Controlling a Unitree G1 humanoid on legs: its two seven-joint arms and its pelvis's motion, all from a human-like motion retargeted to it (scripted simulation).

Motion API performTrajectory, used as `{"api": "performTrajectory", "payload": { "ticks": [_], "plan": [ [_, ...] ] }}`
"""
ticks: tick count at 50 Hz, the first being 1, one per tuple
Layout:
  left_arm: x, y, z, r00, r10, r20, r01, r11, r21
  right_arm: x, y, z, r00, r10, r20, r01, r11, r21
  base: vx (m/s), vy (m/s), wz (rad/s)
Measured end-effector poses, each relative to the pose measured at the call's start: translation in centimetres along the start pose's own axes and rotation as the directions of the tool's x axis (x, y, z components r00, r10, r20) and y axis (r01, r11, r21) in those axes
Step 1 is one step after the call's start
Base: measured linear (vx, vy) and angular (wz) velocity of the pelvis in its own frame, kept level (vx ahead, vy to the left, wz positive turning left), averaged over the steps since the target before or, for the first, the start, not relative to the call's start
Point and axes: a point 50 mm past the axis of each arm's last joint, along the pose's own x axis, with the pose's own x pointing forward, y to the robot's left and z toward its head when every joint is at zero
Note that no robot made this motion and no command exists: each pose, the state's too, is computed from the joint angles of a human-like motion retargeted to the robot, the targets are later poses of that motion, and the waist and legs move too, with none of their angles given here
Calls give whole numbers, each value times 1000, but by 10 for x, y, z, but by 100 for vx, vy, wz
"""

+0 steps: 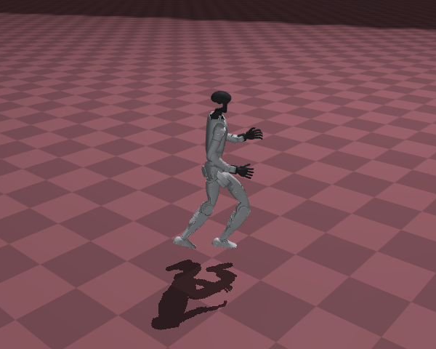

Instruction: Run

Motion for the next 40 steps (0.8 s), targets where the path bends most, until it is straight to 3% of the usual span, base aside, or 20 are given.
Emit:
{"api": "performTrajectory", "payload": {
  "ticks": [5,13,17,23,28,32,35,40],
  "plan": [
    [-27,-9,-3,996,-75,-48,70,992,-105,-19,-4,-4,997,-65,-36,67,995,68,-2,-7,-20],
    [-116,43,-66,839,168,-517,-178,984,30,54,-20,76,929,-169,329,188,982,-26,-2,-5,-6],
    [-171,61,-61,763,179,-622,-194,980,44,53,-10,114,875,-107,472,90,994,58,3,6,4],
    [-204,67,-51,718,203,-666,-218,974,62,36,6,116,863,-8,506,-46,994,94,0,7,35],
    [-164,63,-59,790,230,-568,-183,973,139,32,25,80,934,31,356,-54,997,54,0,3,24],
    [-62,60,-54,917,258,-305,-184,950,252,30,29,34,990,-1,144,1,1000,-4,-1,0,1],
    [0,43,-23,972,211,-102,-192,967,169,18,13,13,998,-22,60,23,1000,-10,0,5,-6],
    [2,19,9,995,80,61,-81,997,15,-17,-3,-6,998,-60,-36,61,997,49,3,-8,-10]
  ]
}}
